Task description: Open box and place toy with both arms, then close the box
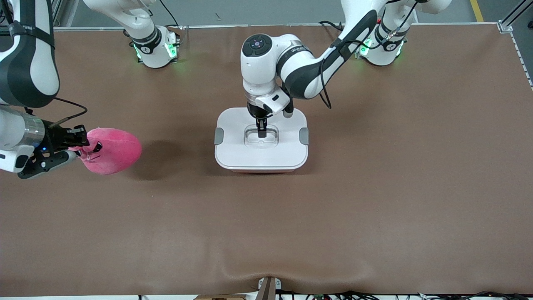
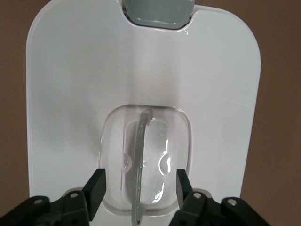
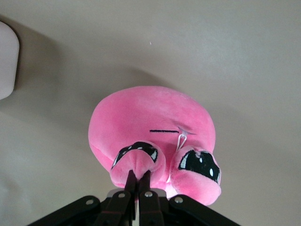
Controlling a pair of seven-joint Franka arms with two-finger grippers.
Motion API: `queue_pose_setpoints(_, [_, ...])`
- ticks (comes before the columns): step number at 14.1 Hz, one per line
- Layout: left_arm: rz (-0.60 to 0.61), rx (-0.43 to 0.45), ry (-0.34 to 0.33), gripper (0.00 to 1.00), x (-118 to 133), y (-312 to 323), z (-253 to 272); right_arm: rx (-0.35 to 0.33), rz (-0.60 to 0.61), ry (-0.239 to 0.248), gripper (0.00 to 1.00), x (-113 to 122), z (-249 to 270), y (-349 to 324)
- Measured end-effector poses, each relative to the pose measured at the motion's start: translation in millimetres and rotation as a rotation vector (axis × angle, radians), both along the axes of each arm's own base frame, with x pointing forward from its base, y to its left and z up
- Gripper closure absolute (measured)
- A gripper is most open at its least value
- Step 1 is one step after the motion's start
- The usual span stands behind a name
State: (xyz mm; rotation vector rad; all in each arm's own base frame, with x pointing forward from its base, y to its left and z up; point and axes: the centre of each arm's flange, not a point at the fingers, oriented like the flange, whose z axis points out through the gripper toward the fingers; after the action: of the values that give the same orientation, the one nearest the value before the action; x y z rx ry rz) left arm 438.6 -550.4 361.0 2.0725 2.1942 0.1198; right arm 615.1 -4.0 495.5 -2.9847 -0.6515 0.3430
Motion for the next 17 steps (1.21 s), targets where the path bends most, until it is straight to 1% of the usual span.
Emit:
queue_pose_setpoints(3, [0.005, 0.002, 0.009, 0.32, 1, 0, -8, 0.000, 0.017, -0.013, 0.96, 1, 6, 10])
queue_pose_setpoints(5, [0.006, 0.001, 0.011, 0.34, 2, -1, -12, -0.001, 0.011, -0.013, 0.96, 0, 7, 7])
queue_pose_setpoints(7, [0.006, 0.002, 0.012, 0.54, 2, 0, -14, -0.001, 0.007, -0.010, 0.96, 0, 7, 3])
queue_pose_setpoints(8, [0.007, 0.002, 0.012, 0.67, 2, 0, -14, 0.001, 0.012, -0.009, 0.96, 0, 7, 0])
queue_pose_setpoints(9, [0.008, 0.003, 0.012, 0.77, 3, 0, -15, 0.004, 0.018, -0.008, 0.96, 0, 7, -2])
queue_pose_setpoints(10, [0.009, 0.003, 0.011, 0.89, 4, 1, -15, 0.009, 0.024, -0.008, 0.96, 0, 7, -2])
queue_pose_setpoints(11, [0.007, 0.001, 0.007, 0.93, 5, 1, -14, 0.018, 0.032, -0.008, 0.96, 0, 7, 2])
queue_pose_setpoints(14, [0.005, 0.002, 0.007, 0.93, 5, 1, -15, 0.038, 0.075, -0.009, 0.96, 0, 7, 28])
queue_pose_setpoints(17, [0.006, 0.000, 0.005, 0.93, 6, 1, -14, 0.080, 0.131, -0.017, 0.96, -1, 11, 56])
